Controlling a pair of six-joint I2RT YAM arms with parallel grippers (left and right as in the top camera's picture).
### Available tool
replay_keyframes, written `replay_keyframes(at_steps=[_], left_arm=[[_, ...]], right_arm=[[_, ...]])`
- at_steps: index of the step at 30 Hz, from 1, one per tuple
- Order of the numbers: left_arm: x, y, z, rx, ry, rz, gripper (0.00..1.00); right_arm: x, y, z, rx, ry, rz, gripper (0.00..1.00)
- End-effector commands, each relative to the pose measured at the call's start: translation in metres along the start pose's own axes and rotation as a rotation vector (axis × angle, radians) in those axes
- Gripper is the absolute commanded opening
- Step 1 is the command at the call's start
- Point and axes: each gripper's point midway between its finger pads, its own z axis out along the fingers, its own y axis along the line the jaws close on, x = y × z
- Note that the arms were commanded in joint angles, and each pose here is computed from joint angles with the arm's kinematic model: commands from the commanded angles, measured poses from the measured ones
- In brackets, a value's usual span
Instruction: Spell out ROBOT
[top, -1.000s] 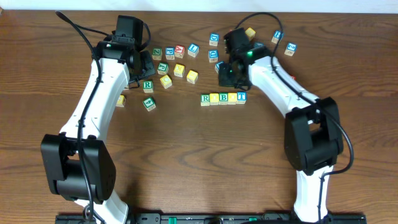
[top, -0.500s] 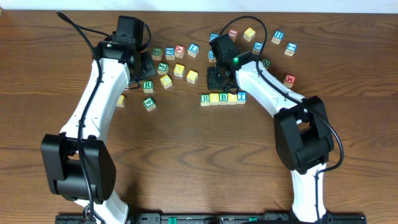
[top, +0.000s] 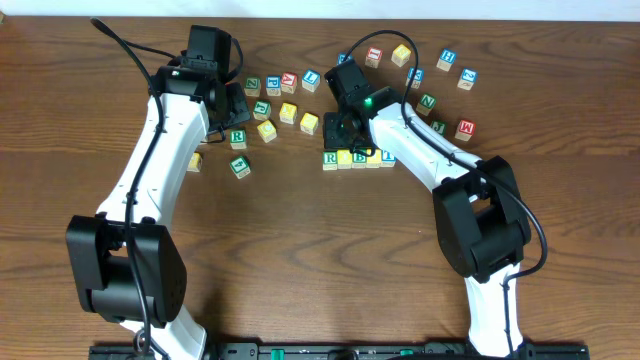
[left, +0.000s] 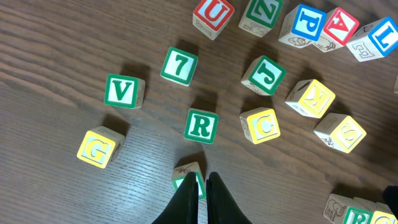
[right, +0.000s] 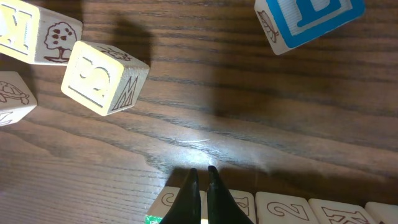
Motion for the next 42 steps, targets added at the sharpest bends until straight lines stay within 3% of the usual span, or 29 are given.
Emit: replay_keyframes(at_steps=[1, 42], left_arm=[[-0.005, 0.002, -0.003, -0.009, -0.015, 0.009, 0.07], [-0.003, 0.002, -0.003, -0.012, -0.008, 0.01, 0.08]], right_arm=[[0.003, 0.0, 0.008, 0.013, 0.014, 0.018, 0.01], [0.023, -0.001, 0.008, 0.022, 0.094, 0.034, 0.01]])
